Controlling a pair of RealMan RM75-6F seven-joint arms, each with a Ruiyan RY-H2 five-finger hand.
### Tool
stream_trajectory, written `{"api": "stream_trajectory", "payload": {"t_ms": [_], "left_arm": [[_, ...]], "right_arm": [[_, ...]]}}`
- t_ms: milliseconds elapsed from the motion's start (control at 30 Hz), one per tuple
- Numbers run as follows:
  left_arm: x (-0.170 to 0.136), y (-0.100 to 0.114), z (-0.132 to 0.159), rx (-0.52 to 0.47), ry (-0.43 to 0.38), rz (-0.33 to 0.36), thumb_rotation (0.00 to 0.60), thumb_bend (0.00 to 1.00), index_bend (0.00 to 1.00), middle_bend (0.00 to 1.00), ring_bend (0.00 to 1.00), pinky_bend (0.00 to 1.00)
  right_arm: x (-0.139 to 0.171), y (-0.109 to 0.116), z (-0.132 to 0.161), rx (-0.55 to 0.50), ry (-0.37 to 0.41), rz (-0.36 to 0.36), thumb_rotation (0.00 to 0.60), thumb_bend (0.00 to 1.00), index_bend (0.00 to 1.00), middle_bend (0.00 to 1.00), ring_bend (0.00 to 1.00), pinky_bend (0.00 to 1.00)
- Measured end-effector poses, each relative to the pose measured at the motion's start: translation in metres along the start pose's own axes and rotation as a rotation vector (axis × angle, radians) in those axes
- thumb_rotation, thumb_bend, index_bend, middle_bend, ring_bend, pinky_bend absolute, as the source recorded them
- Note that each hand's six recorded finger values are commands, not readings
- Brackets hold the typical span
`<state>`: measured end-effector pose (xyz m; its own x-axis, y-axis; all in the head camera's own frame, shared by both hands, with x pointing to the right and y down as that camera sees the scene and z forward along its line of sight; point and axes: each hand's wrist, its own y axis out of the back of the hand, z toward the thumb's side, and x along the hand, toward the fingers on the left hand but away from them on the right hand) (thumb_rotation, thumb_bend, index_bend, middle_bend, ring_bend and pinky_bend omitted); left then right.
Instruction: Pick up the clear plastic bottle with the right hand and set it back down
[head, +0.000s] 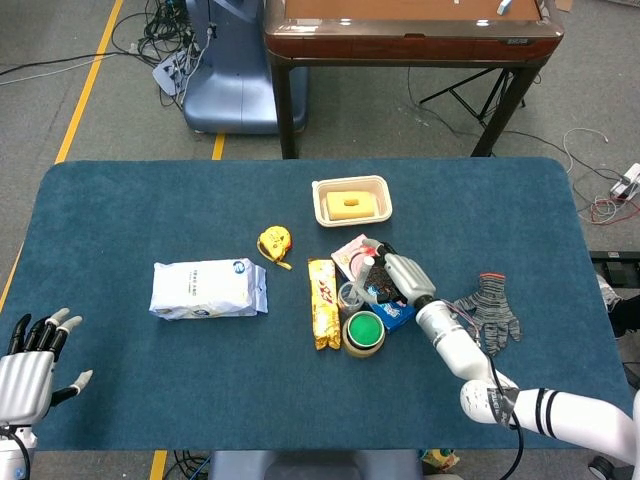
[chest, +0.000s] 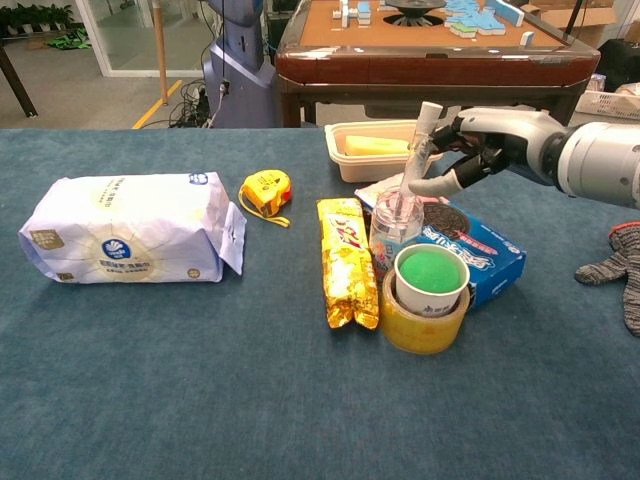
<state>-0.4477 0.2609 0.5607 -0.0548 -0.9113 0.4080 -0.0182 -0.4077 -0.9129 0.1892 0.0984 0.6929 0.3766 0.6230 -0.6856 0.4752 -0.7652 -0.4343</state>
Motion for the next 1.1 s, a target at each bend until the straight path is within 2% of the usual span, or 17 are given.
{"api": "stream_trajectory", "payload": {"t_ms": [233, 467, 767, 967, 1100], "left_arm": [[0.0, 0.0, -0.001, 0.0, 0.004, 0.0, 0.6, 0.2, 0.2, 0.12, 0.12, 0.0], [-0.001, 0.0, -0.003, 0.0, 0.009, 0.002, 0.6, 0.2, 0.2, 0.12, 0.12, 0.0], [0.0, 0.0, -0.003, -0.003, 0.008, 0.002, 0.6, 0.2, 0.2, 0.12, 0.12, 0.0], [0.002, -0.001, -0.001, -0.002, 0.002, -0.002, 0.6, 0.2, 0.2, 0.12, 0.12, 0.0], [0.003, -0.002, 0.001, -0.003, -0.006, -0.003, 0.6, 0.2, 0.2, 0.12, 0.12, 0.0]], "right_arm": [[0.001, 0.001, 0.005, -0.025, 0.033, -0.024, 0.6, 0.55, 0.57, 0.14, 0.01, 0.16], [0.007, 0.007, 0.018, -0.091, 0.107, -0.071, 0.6, 0.59, 0.64, 0.21, 0.12, 0.16], [0.026, 0.034, 0.028, -0.232, 0.198, -0.175, 0.6, 0.59, 0.67, 0.35, 0.21, 0.16], [0.044, 0.057, 0.022, -0.273, 0.217, -0.235, 0.6, 0.59, 0.67, 0.38, 0.23, 0.16], [0.053, 0.071, 0.014, -0.262, 0.208, -0.262, 0.6, 0.59, 0.67, 0.39, 0.26, 0.16]]}}
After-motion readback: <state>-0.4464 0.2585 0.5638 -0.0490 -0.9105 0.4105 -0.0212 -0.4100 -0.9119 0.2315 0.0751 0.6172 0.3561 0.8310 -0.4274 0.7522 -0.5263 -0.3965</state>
